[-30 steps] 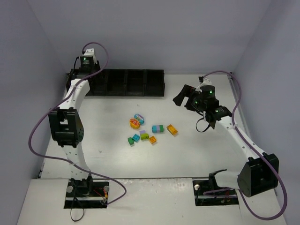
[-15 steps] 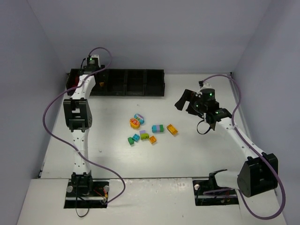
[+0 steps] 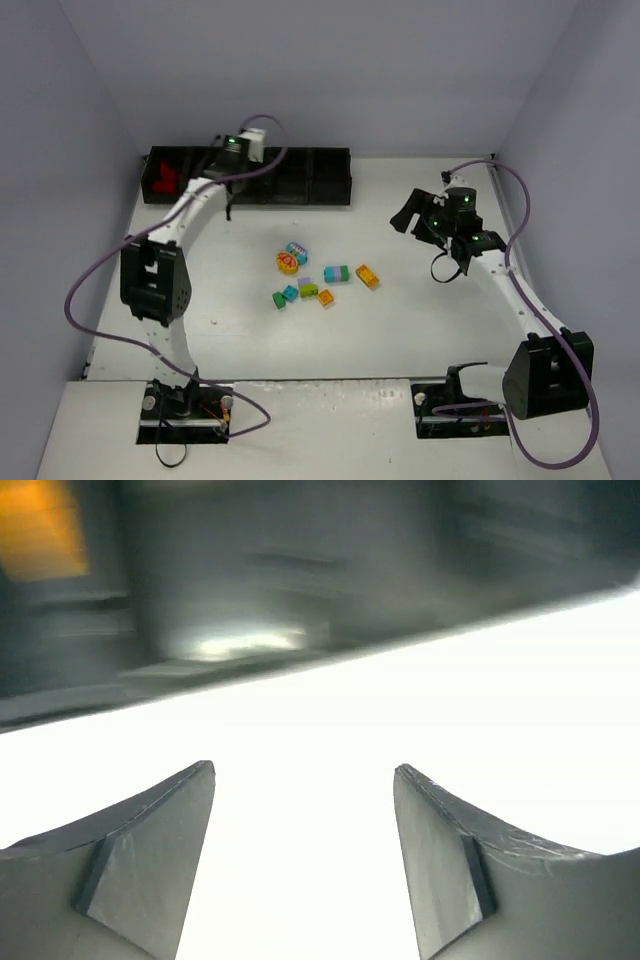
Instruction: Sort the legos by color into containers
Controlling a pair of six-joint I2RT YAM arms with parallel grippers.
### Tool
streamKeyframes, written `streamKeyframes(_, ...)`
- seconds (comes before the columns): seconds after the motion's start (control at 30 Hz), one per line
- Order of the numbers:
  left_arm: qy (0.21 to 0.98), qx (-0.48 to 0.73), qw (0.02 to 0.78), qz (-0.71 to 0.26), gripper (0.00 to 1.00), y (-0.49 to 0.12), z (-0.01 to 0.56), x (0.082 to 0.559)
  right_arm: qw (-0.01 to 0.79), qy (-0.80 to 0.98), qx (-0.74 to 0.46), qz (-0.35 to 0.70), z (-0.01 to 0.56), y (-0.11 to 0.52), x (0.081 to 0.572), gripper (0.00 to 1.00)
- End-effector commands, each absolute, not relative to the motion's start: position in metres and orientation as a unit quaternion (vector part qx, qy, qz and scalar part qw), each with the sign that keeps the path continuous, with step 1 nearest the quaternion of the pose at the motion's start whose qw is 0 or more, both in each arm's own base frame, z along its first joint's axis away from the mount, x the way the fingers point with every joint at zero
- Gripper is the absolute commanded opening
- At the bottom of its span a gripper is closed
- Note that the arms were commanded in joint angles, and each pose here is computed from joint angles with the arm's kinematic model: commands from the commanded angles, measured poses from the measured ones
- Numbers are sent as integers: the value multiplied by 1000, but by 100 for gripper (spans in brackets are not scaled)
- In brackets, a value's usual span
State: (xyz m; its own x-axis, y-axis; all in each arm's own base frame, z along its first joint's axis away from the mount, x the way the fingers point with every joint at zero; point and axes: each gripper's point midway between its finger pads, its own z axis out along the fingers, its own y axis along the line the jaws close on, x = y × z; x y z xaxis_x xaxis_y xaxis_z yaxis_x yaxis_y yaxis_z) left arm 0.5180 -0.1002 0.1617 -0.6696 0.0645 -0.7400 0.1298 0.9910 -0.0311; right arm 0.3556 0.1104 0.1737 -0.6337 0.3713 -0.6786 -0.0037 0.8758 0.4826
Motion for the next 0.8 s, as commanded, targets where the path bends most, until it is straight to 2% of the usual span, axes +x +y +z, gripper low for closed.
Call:
streamKeyframes(0.0, 880, 190, 413, -135, 65, -219, 207, 444, 443, 860, 91, 235, 190, 106, 361, 72)
streamKeyframes(0.1, 878, 255, 369, -168, 65, -277, 191, 371, 438, 863, 88, 235, 186, 106, 360, 72)
streamKeyframes(0.27, 885, 324, 293, -164, 65, -323, 153, 288, 431, 865, 87, 241, 182, 108, 356, 73)
streamKeyframes(0.43, 895, 340, 254, -137, 65, -326, 124, 268, 433, 861, 86, 252, 184, 110, 350, 73)
streamKeyframes(0.77, 894, 381, 215, -103, 63, -333, 83, 266, 437, 856, 86, 263, 189, 113, 340, 73)
